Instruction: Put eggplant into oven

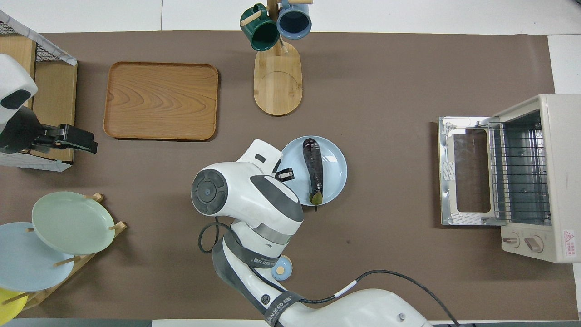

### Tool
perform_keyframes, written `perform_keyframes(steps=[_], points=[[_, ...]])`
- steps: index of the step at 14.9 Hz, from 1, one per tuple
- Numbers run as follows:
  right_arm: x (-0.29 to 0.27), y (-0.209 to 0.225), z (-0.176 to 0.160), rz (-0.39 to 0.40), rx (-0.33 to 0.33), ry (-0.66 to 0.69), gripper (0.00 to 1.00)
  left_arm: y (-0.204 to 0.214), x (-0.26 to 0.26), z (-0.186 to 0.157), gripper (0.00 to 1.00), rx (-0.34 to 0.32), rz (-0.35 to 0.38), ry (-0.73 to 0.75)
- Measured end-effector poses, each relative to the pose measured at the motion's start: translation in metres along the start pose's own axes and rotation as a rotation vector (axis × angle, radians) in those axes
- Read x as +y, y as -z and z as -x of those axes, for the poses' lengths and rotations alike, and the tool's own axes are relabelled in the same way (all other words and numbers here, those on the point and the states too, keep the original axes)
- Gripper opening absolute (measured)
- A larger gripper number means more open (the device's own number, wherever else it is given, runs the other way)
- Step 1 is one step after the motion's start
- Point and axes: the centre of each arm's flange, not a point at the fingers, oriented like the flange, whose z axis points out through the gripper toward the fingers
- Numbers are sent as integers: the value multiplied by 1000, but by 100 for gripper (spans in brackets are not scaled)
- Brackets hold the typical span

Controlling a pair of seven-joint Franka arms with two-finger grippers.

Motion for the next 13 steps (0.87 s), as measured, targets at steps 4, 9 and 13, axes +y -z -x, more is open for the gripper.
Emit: perform_keyframes(steps=[4, 9, 13], points=[[153, 8, -42, 19, -57, -41, 2, 26, 1, 6, 100, 24, -21, -8], [315, -31, -4, 8, -176, -58, 2, 34, 3, 7, 100, 35, -24, -11], [362, -42, 36, -7, -223, -59, 2, 34, 2, 8, 100, 31, -24, -9]])
